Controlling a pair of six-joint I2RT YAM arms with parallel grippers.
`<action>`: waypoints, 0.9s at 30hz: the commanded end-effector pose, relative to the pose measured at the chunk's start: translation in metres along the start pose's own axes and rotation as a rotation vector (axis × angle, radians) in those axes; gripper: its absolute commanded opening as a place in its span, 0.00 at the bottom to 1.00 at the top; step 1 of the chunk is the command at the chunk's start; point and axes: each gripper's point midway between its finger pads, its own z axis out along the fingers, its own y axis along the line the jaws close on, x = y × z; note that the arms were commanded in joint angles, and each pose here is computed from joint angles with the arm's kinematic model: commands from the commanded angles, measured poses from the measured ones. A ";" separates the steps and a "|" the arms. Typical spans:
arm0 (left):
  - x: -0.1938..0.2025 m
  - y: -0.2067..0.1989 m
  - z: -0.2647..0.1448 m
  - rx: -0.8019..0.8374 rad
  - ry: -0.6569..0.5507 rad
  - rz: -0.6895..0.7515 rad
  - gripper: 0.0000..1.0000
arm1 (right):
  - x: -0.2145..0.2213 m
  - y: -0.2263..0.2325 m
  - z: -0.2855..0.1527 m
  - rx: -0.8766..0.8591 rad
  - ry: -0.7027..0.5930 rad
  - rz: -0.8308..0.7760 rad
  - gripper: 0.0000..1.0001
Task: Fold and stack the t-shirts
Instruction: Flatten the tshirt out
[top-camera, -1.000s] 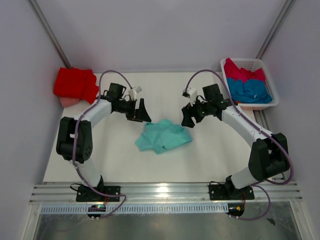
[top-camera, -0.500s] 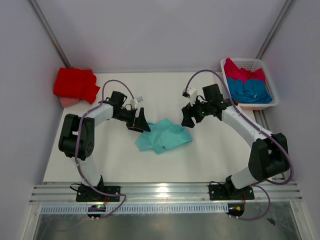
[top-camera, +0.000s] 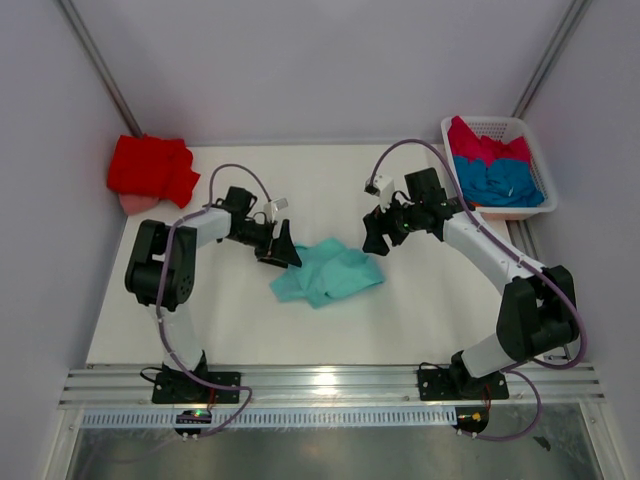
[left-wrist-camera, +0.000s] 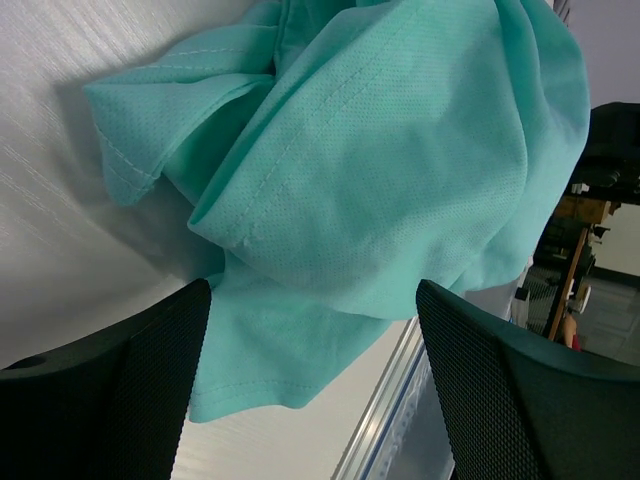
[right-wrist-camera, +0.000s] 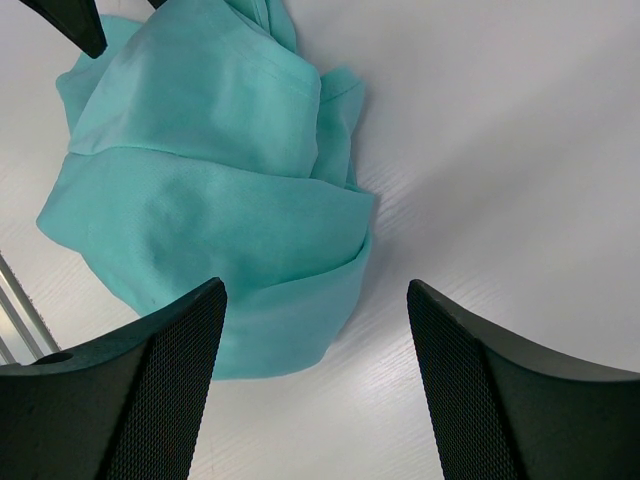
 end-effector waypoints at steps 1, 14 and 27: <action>-0.014 0.002 0.002 0.028 -0.038 0.069 0.85 | -0.005 -0.004 0.003 0.008 -0.019 -0.012 0.77; -0.056 -0.024 -0.022 -0.006 -0.098 0.221 0.85 | -0.003 -0.005 0.006 0.006 -0.008 -0.007 0.77; -0.044 -0.019 -0.014 0.019 -0.086 0.178 0.83 | -0.004 -0.004 0.005 0.004 -0.012 -0.009 0.77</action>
